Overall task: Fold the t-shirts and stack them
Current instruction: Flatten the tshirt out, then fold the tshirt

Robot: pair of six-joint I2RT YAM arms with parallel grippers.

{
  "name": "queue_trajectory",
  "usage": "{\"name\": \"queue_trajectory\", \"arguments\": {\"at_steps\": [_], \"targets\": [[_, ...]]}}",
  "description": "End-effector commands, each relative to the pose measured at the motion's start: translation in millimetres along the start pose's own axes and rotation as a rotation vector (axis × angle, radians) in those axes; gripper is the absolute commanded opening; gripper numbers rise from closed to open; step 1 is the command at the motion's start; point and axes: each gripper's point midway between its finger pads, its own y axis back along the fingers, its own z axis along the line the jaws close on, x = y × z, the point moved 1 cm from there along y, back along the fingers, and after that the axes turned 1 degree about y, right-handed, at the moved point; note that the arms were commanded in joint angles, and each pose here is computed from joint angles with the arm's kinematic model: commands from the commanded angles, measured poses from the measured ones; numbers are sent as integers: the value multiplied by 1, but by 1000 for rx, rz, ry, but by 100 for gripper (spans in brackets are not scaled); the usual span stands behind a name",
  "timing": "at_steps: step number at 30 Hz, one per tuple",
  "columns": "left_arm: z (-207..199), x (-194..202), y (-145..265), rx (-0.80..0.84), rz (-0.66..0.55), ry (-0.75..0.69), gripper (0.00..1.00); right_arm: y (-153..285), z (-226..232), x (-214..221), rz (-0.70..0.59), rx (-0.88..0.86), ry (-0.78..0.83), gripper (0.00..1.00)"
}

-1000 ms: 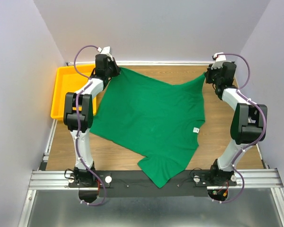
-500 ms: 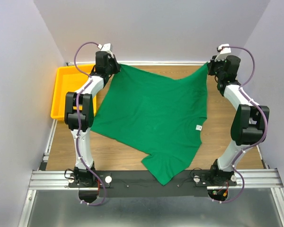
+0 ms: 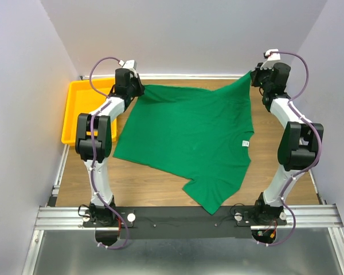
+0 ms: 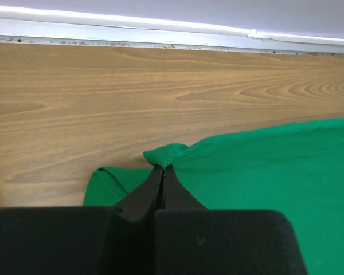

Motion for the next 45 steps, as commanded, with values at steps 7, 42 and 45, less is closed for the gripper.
{"name": "queue_trajectory", "arguments": {"at_steps": [7,42,45], "targets": [[-9,-47,13,1,-126,-48,0,32,7,-25,-56,-6,19,1],[19,-11,-72,-9,4,27,0,75,42,0,-39,-150,8,0],[21,-9,-73,-12,9,36,0,86,47,1,-37,-165,9,1]]}}
